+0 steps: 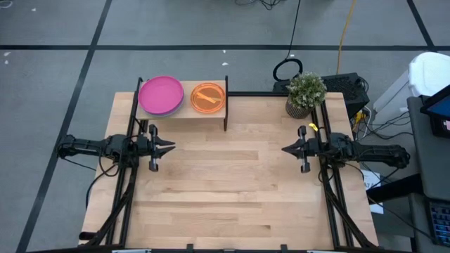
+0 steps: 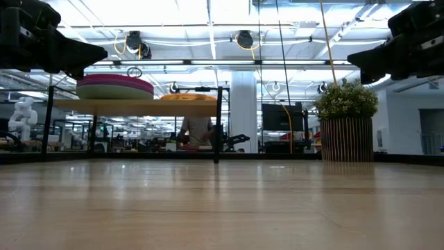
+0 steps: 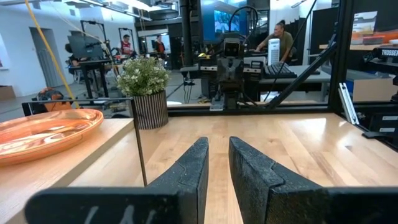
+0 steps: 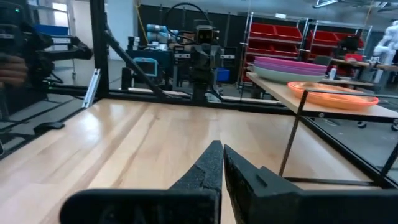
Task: Place and stack plates onto a shelf
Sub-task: Return to Home Position
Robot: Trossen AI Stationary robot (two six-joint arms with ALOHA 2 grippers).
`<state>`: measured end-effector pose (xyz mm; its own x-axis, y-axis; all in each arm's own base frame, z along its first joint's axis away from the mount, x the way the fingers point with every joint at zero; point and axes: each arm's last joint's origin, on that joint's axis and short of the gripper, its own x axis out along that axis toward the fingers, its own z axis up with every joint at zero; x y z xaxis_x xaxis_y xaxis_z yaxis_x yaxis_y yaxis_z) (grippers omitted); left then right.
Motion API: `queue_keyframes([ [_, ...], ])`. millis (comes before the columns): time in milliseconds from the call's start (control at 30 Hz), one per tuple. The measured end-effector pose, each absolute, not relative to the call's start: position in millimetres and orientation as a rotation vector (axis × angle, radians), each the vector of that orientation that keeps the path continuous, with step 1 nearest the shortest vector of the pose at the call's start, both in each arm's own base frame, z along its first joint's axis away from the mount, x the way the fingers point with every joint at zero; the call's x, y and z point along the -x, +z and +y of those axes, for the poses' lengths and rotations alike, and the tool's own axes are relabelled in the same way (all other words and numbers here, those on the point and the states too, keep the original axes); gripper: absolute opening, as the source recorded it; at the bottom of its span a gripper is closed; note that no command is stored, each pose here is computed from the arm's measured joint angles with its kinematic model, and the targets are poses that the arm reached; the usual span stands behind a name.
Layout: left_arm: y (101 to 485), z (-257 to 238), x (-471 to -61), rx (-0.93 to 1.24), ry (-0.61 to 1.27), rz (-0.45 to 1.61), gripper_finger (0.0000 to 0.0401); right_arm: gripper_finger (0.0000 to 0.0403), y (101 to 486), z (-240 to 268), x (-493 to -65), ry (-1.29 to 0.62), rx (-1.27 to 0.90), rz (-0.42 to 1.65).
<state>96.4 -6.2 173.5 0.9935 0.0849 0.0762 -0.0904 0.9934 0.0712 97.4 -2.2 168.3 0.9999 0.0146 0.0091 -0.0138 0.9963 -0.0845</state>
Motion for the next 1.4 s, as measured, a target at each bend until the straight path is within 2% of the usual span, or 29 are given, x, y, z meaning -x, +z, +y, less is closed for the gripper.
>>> queue_keyframes([
  [133, 173.5, -6.2, -96.4, -0.075, 0.088, -0.073, 0.0069, 0.0000, 168.1, -3.6, -97.4, -0.033, 0.076, -0.006],
  [933, 172.5, -7.1, -96.5, -0.061, 0.056, -0.062, 0.0069, 0.0000, 169.2, -3.6, -97.4, -0.036, 0.011, -0.019],
  [1133, 172.4, -3.8, -96.4, -0.075, 0.136, -0.057, 0.0069, 0.0000, 169.2, -3.6, -97.4, -0.036, 0.012, -0.019],
  [1400, 173.4, -5.9, -96.5, -0.066, 0.056, -0.071, 0.0069, 0.0000, 169.2, -3.6, -97.4, -0.036, 0.012, -0.019],
])
